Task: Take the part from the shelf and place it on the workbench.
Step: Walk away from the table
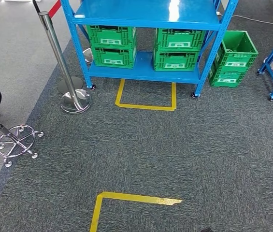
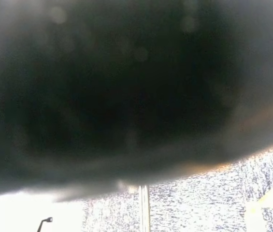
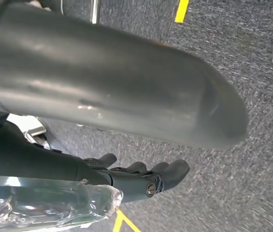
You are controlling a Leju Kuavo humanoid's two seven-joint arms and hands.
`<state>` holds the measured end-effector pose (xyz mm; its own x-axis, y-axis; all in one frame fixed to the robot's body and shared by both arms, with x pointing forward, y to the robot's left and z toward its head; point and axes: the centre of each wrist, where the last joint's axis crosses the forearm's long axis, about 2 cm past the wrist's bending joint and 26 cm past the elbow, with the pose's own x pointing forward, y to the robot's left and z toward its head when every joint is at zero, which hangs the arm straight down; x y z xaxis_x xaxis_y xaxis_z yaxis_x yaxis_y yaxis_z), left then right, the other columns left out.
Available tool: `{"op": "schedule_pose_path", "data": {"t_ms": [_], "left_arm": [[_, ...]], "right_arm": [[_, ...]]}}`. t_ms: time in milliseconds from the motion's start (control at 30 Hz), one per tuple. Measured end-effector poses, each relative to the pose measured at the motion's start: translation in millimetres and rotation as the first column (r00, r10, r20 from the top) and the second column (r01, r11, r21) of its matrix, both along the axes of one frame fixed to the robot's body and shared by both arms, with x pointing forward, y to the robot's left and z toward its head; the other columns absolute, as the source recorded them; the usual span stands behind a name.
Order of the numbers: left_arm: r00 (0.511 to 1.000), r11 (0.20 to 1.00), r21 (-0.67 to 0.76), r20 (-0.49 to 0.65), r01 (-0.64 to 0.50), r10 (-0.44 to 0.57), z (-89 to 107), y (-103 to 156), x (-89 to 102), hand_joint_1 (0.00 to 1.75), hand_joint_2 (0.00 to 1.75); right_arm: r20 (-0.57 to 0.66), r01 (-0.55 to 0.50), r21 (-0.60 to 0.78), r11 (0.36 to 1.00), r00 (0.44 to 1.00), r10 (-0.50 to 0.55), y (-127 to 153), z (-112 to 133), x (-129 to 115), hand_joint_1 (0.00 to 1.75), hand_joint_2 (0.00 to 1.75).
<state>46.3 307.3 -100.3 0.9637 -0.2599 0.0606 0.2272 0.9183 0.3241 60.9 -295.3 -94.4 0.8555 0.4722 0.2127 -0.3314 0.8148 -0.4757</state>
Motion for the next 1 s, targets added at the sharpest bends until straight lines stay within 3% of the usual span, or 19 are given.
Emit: {"op": "schedule_pose_path", "data": {"t_ms": [1000], "left_arm": [[0.999,0.999,0.013,0.015,-0.032,0.032,2.9,-3.1,4.4,0.0,0.0]], "right_arm": [[-0.023,-0.008,0.01,1.0,1.0,0.008,6.9,-0.3,-3.6,0.0,0.0]]}}
